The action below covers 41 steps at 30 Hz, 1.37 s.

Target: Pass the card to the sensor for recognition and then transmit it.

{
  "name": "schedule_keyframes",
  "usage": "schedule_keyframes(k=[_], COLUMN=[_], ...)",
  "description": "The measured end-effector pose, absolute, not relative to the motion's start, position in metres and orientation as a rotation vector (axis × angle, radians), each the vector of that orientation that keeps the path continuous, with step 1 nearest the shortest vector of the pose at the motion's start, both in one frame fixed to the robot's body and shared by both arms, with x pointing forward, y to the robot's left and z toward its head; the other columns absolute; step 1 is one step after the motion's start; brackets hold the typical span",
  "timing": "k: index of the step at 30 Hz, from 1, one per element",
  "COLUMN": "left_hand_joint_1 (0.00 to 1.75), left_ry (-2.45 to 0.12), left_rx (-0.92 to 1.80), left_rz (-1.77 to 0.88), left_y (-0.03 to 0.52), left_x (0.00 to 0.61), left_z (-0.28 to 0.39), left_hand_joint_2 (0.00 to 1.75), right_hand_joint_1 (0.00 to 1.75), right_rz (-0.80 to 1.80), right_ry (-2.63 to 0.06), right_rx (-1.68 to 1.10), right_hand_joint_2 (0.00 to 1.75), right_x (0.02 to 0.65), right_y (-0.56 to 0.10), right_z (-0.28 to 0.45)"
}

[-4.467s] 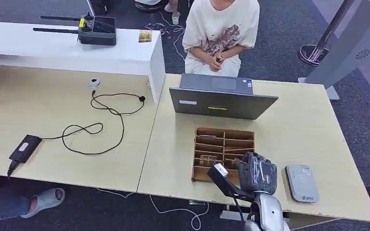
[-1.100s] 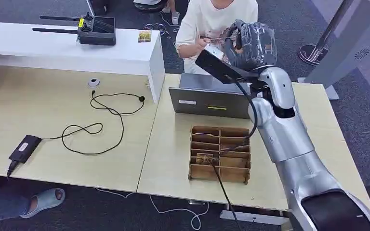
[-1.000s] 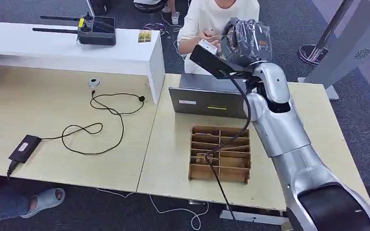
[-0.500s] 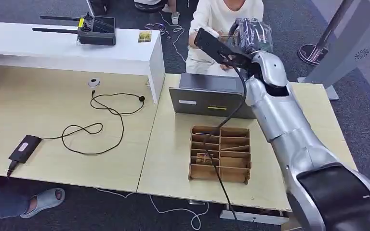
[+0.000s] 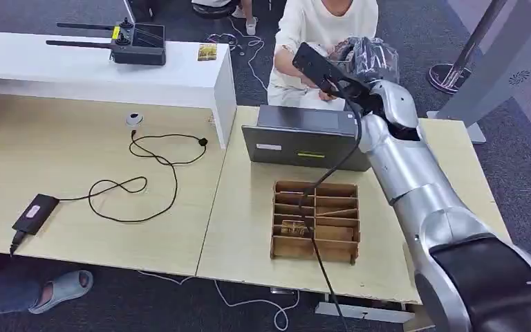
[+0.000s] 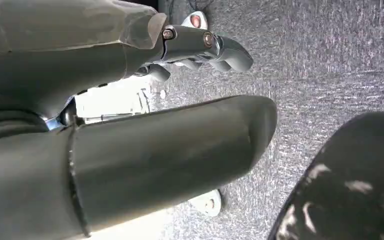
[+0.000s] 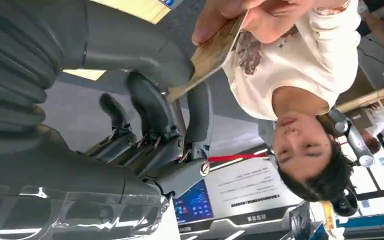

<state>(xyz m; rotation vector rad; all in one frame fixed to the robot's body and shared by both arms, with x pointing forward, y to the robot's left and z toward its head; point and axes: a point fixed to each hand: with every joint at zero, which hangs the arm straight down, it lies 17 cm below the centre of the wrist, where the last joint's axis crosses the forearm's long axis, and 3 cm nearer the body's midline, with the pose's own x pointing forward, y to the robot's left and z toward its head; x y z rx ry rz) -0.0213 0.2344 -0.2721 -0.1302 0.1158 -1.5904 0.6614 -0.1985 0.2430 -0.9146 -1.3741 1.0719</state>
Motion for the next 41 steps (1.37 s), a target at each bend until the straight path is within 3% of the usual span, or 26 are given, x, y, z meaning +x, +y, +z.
schedule_keyframes(k=[1, 2, 3, 19, 26, 31, 41], left_hand_joint_1=[0.00, 0.00, 0.00, 0.00, 0.00, 0.00, 0.00], left_ry=[0.115, 0.113, 0.112, 0.103, 0.113, 0.117, 0.137], left_rx=[-0.130, -0.129, -0.130, -0.128, -0.117, -0.106, -0.089], left_rz=[-1.590, -1.590, -1.590, -1.591, -1.590, -1.581, -1.581], left_y=[0.234, 0.234, 0.234, 0.229, 0.229, 0.229, 0.233], left_x=[-0.021, -0.021, -0.021, -0.020, -0.020, -0.019, -0.021], left_z=[-0.272, -0.272, -0.272, -0.272, -0.272, -0.272, -0.272], left_hand_joint_2=[0.00, 0.00, 0.00, 0.00, 0.00, 0.00, 0.00], right_hand_joint_1=[0.70, 0.10, 0.02, 0.00, 0.00, 0.00, 0.00], right_rz=[1.069, 1.067, 1.064, 0.923, 0.596, 0.220, -0.449], right_ry=[-1.377, -1.385, -1.388, -1.555, -1.843, -1.957, -1.923], right_rx=[-0.915, -0.916, -0.916, -0.998, -0.835, -0.654, -0.761], right_hand_joint_2=[1.75, 1.75, 1.75, 1.75, 1.75, 1.75, 1.75], right_x=[0.661, 0.661, 0.662, 0.667, 0.655, 0.622, 0.471], right_y=[-0.199, -0.198, -0.199, -0.229, -0.267, -0.328, -0.534], right_z=[0.243, 0.244, 0.244, 0.281, 0.313, 0.297, 0.240])
